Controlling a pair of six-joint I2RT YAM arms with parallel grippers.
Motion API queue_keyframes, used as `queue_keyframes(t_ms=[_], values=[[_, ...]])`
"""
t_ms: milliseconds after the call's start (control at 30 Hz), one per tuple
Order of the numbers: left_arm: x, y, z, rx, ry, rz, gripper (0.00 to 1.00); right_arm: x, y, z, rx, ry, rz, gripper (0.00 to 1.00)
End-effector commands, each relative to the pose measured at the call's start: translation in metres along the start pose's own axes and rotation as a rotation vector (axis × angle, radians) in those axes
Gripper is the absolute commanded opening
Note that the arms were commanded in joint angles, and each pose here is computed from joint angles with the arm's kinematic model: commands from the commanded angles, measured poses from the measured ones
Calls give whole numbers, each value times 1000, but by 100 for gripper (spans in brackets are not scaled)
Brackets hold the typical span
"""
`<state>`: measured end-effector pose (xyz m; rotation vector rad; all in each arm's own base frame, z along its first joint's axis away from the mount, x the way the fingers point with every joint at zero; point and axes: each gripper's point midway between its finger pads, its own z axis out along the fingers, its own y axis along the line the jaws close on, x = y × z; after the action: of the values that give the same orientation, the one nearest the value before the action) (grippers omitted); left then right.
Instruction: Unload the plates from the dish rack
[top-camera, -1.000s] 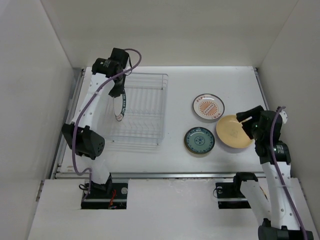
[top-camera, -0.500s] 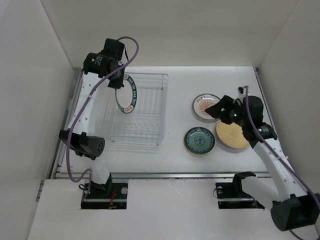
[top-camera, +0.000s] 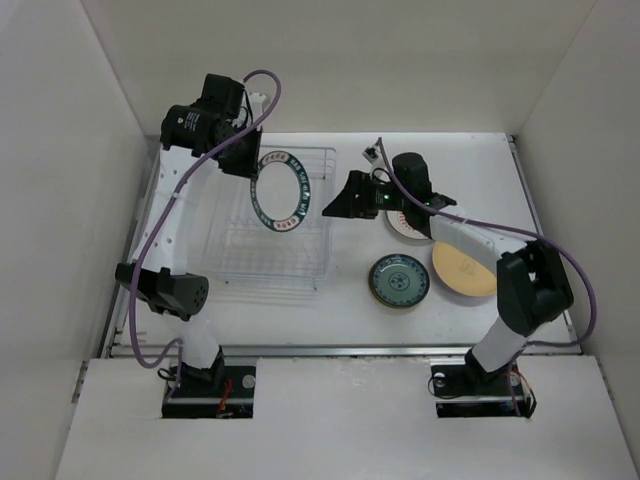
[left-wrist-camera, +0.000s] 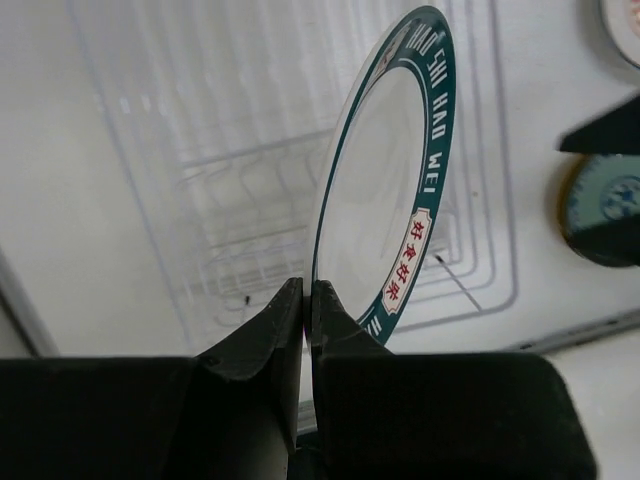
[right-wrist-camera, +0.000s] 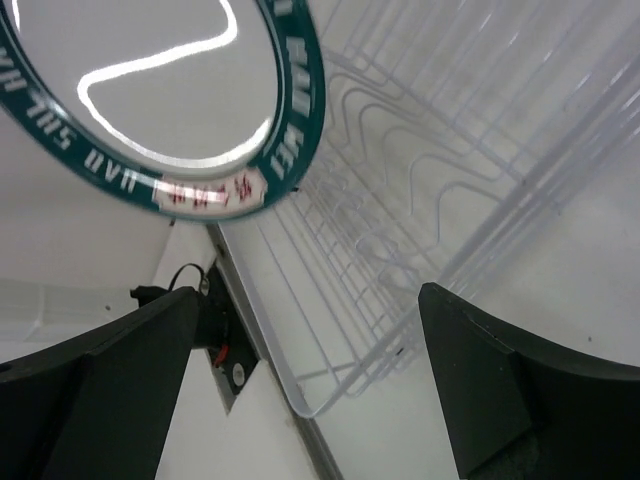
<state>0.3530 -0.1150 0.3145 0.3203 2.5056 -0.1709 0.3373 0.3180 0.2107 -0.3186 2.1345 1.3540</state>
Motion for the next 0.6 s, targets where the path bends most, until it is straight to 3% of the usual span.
queue_keyframes(t_ms=[0, 200, 267, 367, 400, 433, 467, 567], values=[[-4, -39, -14, 247, -39, 21, 0, -40, 44, 5, -197, -77, -131, 97], [4, -74, -24, 482, 3, 31, 0, -44, 34, 11, -179, -121, -112, 97], [7, -79, -23, 516, 14, 39, 0, -48, 31, 12, -188, -143, -107, 93], [15, -88, -25, 582, 45, 39, 0, -45, 37, 12, -243, -145, -74, 57], [15, -89, -25, 592, 41, 51, 0, -45, 39, 11, -254, -149, -38, 22], [15, -86, -24, 577, 41, 51, 0, -43, 39, 11, -261, -152, -22, 7], [15, -83, -22, 554, 41, 52, 0, -44, 31, 9, -252, -175, -4, 0], [12, -63, -11, 420, 39, 26, 0, -47, 35, -4, -271, -208, 32, 0]])
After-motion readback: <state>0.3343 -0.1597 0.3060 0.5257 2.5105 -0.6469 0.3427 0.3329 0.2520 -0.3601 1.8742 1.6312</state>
